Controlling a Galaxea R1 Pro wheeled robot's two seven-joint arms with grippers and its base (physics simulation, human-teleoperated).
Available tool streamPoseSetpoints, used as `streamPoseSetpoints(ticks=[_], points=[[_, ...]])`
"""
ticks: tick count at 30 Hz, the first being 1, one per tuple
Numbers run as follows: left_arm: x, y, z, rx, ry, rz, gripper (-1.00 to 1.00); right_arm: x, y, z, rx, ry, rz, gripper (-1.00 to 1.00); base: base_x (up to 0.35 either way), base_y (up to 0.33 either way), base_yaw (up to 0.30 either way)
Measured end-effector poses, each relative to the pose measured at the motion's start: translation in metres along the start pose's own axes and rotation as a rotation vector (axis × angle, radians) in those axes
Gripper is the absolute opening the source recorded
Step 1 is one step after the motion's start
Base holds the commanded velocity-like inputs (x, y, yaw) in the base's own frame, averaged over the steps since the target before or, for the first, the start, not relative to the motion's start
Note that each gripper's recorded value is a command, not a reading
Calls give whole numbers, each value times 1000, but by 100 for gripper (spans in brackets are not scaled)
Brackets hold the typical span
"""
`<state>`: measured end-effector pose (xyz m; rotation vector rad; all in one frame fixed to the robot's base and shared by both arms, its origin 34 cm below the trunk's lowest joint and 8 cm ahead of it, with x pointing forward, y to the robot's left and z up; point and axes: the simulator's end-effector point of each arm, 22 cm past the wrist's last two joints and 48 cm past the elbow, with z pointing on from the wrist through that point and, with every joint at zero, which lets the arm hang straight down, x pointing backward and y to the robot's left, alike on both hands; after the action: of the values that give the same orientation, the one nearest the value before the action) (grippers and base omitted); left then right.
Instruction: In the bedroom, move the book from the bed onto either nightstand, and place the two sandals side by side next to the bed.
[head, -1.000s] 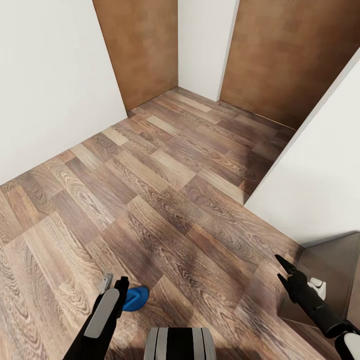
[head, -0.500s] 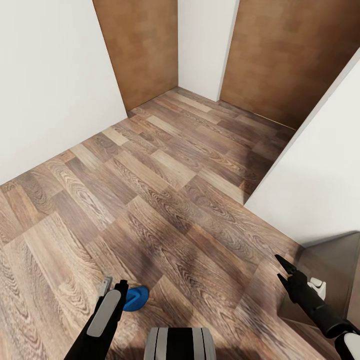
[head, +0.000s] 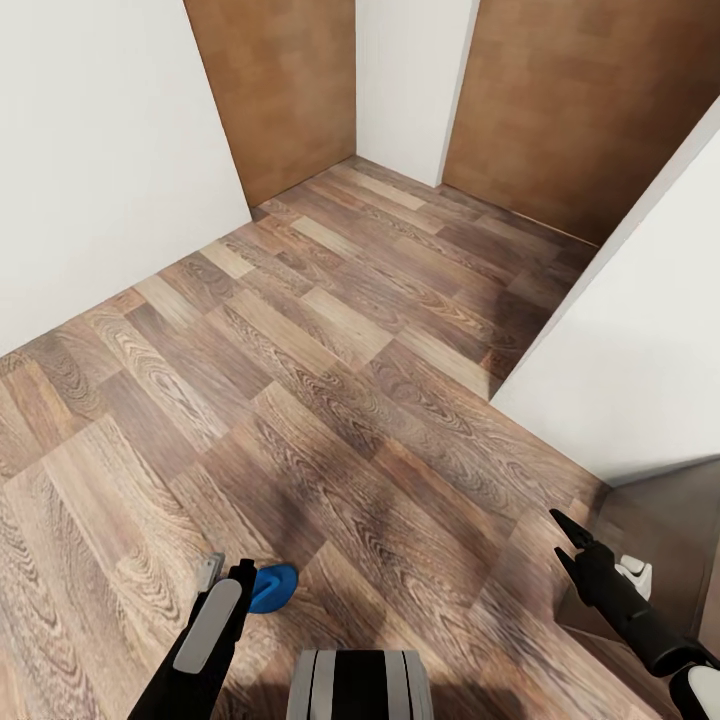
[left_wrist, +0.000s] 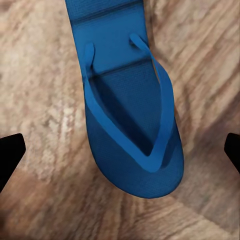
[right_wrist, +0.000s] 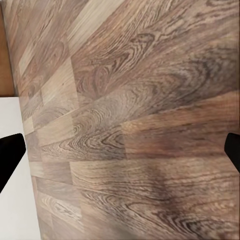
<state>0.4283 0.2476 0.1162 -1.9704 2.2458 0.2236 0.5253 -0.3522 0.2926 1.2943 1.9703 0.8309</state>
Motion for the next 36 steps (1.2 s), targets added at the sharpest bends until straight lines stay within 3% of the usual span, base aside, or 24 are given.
streamPoseSetpoints(ticks=[5,12,36], points=[[0,-2,0,8,1,1,100,0,0,0,0,0,0,100,0,0,0],[0,-17,-1,78,1,0,100,0,0,0,0,0,0,100,0,0,0],[1,-18,-1,81,7,4,100,0,0,0,1,0,-1,100,42,0,0]])
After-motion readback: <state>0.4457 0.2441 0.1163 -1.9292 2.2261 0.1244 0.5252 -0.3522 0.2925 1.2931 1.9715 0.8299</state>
